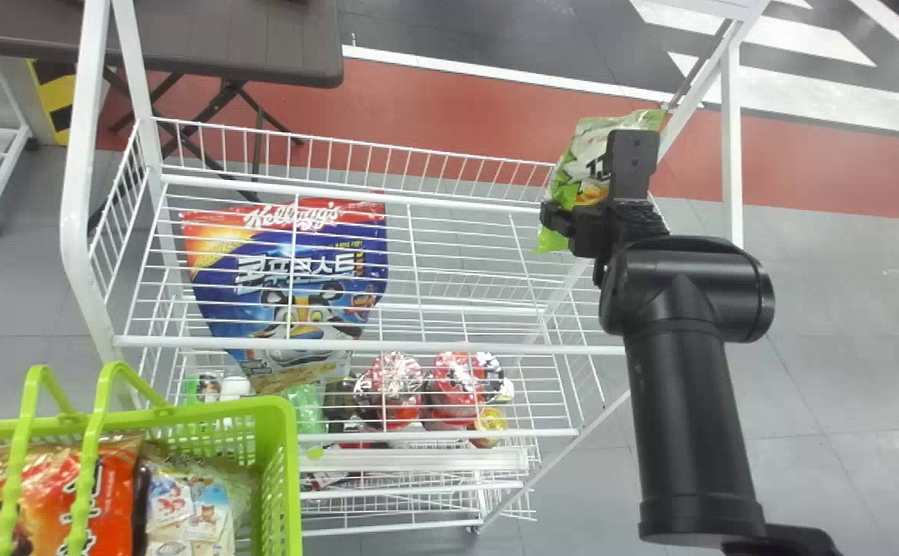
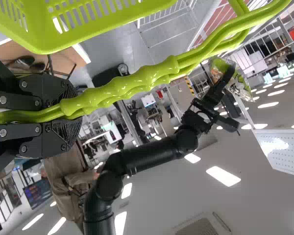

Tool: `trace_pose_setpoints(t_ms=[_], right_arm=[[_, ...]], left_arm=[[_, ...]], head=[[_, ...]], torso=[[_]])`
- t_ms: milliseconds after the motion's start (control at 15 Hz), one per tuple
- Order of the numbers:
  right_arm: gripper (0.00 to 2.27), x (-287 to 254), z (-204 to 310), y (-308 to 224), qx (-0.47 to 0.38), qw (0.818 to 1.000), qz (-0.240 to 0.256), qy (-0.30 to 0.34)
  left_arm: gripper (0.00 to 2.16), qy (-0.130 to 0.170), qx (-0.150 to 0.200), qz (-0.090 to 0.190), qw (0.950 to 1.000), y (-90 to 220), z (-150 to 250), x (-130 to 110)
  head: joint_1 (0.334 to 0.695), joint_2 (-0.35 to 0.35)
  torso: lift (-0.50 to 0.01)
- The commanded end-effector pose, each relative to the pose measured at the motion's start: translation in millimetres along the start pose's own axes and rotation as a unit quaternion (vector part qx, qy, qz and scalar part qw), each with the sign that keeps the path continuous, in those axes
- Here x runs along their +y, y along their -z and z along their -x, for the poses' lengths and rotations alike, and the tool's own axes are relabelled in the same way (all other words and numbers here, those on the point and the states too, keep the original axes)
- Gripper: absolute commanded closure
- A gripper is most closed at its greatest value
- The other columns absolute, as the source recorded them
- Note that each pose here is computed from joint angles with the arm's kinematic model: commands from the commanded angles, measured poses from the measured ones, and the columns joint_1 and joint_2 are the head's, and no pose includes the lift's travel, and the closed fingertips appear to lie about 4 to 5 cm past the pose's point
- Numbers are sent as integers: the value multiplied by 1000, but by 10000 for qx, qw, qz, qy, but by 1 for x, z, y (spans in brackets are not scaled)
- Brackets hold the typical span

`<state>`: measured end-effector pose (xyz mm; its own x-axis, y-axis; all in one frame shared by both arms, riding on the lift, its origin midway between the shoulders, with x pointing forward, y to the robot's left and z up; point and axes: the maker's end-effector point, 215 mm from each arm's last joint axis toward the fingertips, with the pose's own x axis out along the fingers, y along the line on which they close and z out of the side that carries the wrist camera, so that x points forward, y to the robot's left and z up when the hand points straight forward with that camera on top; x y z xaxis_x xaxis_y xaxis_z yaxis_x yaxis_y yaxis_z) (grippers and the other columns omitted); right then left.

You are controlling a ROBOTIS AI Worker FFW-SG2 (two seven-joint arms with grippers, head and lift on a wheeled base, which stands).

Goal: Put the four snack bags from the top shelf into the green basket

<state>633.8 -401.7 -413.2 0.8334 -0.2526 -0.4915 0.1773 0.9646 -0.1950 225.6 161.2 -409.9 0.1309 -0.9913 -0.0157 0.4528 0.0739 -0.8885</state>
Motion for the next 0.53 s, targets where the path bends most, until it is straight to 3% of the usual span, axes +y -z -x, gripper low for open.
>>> trace_pose_setpoints(t_ms=[0, 467], right_arm=[[2233, -3, 1, 9, 93, 9998, -7, 148], [2250, 7, 33, 2, -316, 9984, -456, -88]], left_arm=[[2145, 32, -1, 6, 10000, 1, 2, -2], [2145, 31, 14, 13, 10000, 3, 2, -4]], head=[[695, -305], [695, -307]], torso=[[0], [0]])
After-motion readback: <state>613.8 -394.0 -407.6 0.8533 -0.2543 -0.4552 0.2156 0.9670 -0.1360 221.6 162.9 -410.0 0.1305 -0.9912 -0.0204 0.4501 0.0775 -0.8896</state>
